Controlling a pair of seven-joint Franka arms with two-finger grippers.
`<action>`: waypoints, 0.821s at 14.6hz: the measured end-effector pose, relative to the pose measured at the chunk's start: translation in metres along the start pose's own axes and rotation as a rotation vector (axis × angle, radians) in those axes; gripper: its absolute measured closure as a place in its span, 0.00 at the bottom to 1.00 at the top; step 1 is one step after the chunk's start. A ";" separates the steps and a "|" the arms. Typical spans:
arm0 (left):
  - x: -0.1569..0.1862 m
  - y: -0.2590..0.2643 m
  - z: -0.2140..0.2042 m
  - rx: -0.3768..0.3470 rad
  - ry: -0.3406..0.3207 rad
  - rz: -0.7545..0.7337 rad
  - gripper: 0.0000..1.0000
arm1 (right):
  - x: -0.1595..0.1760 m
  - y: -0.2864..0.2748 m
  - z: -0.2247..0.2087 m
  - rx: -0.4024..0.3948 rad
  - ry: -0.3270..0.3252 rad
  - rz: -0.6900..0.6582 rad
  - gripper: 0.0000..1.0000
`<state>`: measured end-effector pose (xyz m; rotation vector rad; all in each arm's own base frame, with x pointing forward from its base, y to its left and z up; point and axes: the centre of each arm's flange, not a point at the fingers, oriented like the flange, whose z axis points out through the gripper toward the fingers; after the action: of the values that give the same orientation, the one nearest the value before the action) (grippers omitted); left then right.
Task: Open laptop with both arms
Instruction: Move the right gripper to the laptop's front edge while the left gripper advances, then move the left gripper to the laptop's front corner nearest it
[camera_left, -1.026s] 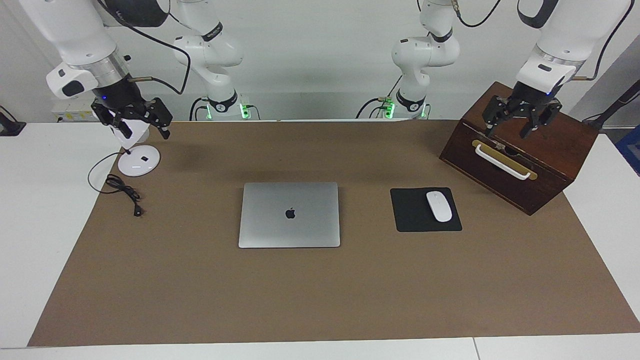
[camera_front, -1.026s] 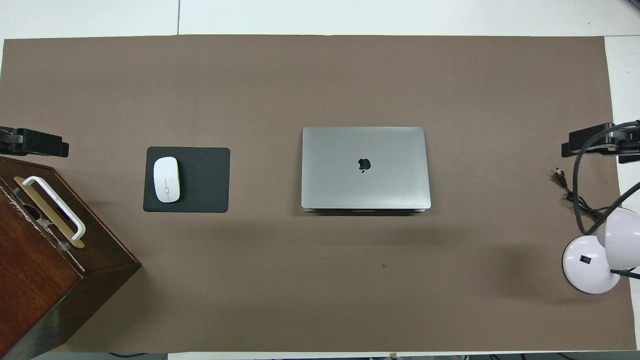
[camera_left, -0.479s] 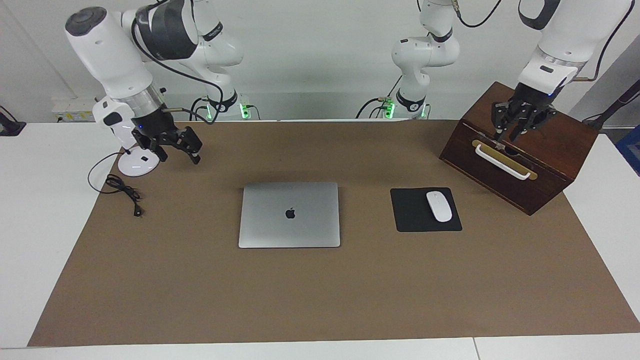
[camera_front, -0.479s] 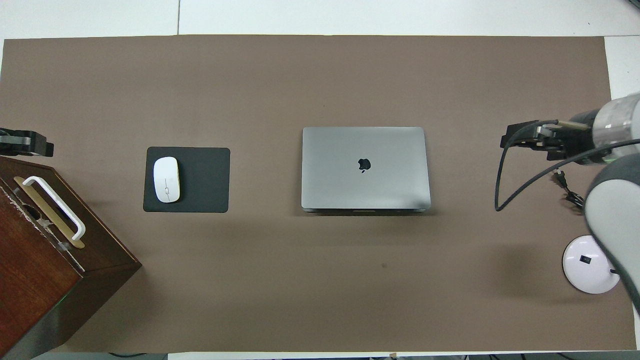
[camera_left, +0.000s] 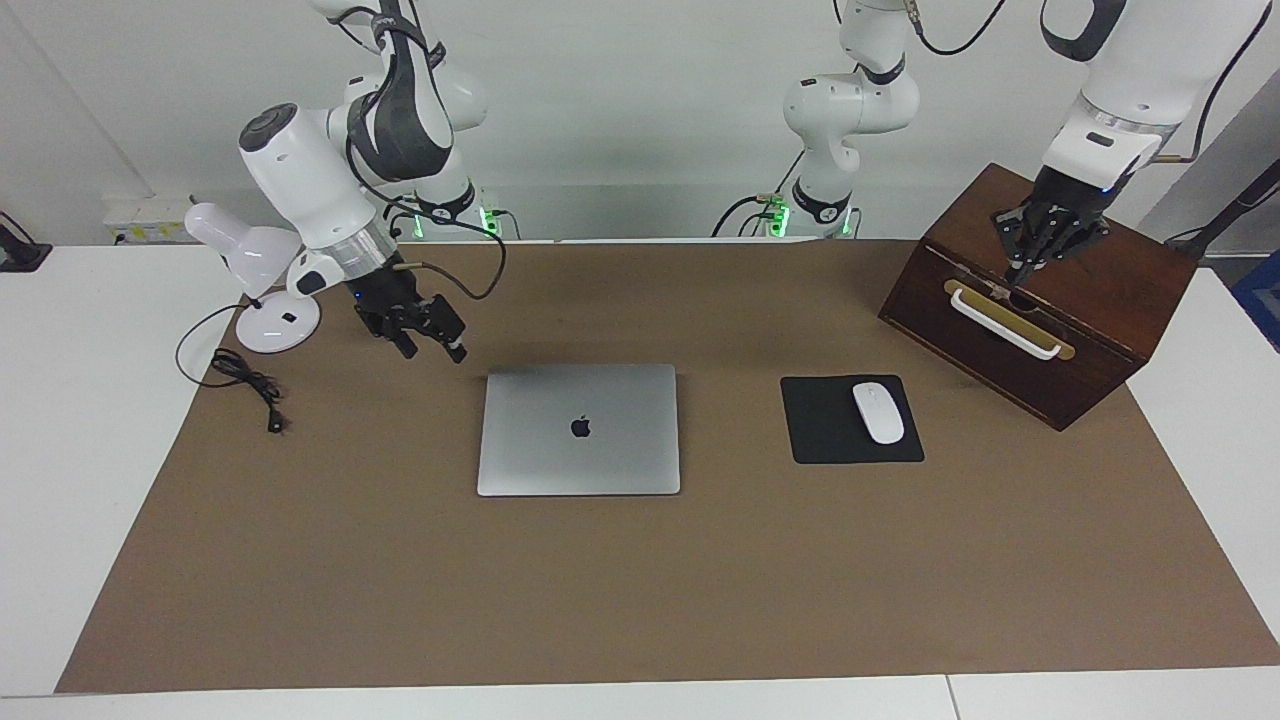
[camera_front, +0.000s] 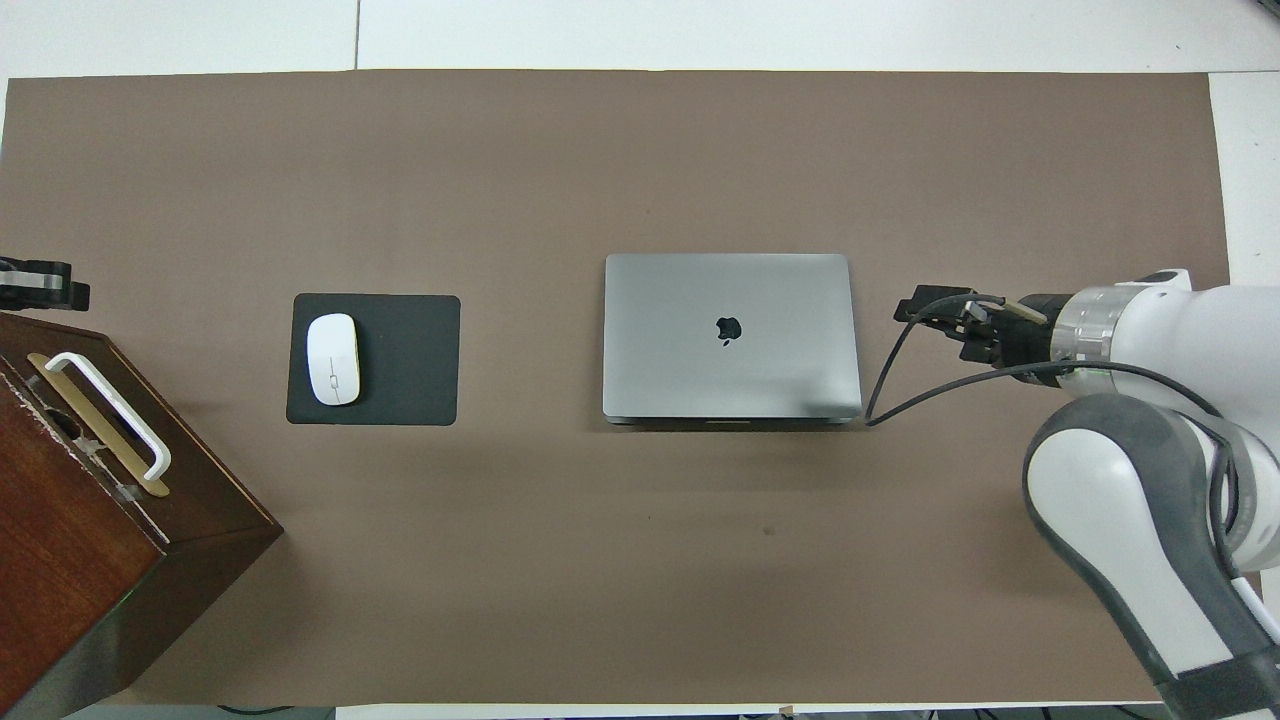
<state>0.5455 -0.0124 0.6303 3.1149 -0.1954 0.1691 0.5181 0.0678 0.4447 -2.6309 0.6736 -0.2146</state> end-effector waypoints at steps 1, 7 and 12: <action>-0.001 0.003 0.008 0.001 0.015 0.006 0.99 | -0.007 -0.003 0.007 0.020 0.008 0.054 0.00; -0.042 0.034 0.072 -0.018 0.129 0.058 0.99 | -0.073 -0.031 0.061 0.067 0.085 0.295 0.00; -0.084 0.091 0.124 -0.029 0.254 0.167 0.99 | -0.100 -0.036 0.095 0.135 0.131 0.389 0.00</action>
<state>0.4642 -0.0955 0.4988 3.0069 -0.4467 0.5548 0.4692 0.1789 0.3695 -2.3166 1.1532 -0.3055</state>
